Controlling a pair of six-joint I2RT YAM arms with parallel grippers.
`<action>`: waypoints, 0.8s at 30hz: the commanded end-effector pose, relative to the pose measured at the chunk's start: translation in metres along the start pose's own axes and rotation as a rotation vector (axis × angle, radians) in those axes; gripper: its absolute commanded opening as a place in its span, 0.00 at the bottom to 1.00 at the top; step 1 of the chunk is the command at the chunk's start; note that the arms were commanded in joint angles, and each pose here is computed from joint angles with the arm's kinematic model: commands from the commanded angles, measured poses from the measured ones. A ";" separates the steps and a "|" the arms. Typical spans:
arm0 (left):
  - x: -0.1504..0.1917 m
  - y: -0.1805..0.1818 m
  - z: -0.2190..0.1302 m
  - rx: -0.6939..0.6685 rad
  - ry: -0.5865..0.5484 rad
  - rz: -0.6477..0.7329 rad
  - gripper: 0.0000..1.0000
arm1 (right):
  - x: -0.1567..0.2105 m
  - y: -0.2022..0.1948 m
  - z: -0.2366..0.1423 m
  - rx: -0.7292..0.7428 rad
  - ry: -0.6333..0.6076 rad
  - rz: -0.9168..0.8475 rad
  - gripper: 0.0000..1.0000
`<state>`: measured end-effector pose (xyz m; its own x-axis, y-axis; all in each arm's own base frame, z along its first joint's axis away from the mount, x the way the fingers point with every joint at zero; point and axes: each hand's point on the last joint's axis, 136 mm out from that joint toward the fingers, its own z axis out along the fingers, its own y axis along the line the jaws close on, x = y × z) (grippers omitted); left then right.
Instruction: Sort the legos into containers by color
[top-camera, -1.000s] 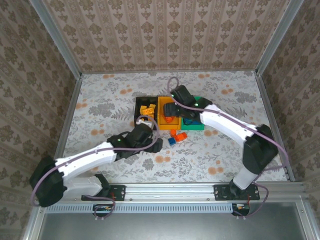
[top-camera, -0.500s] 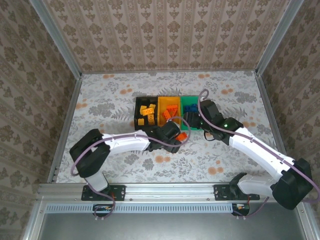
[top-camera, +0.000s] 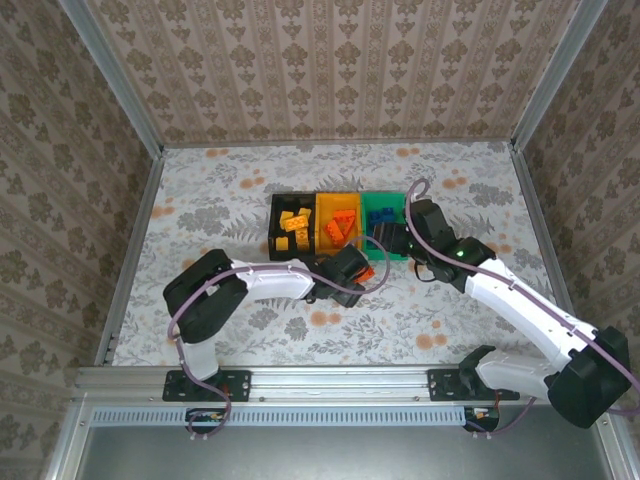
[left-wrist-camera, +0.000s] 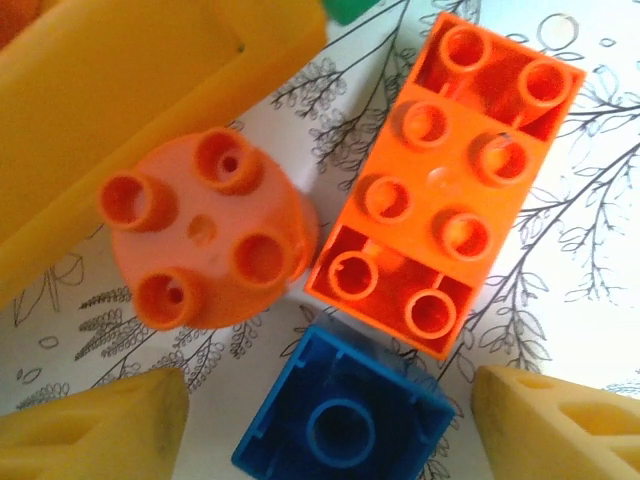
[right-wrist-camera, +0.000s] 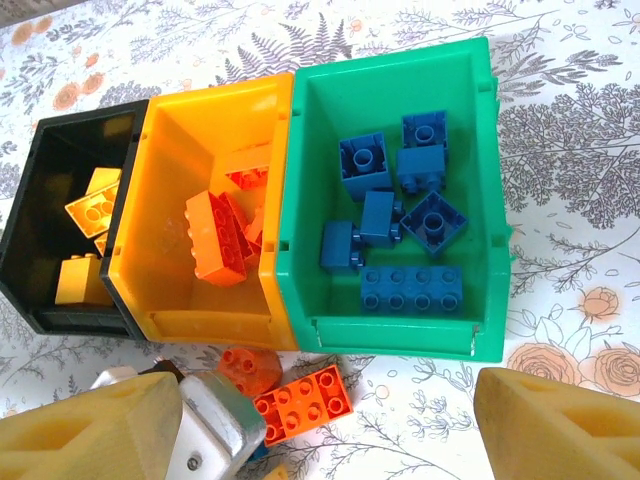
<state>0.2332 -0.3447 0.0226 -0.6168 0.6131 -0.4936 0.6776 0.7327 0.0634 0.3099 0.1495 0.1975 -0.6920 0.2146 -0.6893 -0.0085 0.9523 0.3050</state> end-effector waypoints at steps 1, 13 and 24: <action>-0.008 0.002 0.008 -0.027 -0.014 0.047 0.72 | -0.005 -0.005 -0.007 0.010 -0.029 0.024 0.79; 0.010 -0.006 0.001 -0.022 0.000 0.066 0.39 | -0.008 -0.012 -0.009 0.026 -0.043 0.038 0.79; 0.022 -0.008 -0.047 0.033 -0.055 -0.031 0.30 | -0.005 -0.020 -0.007 0.041 -0.041 0.051 0.79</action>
<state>0.2043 -0.3285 0.0365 -0.5846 0.6202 -0.5231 0.6972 0.7137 0.0670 0.3098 0.1351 0.1968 -0.6775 0.2400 -0.6953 0.0275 0.9529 0.3022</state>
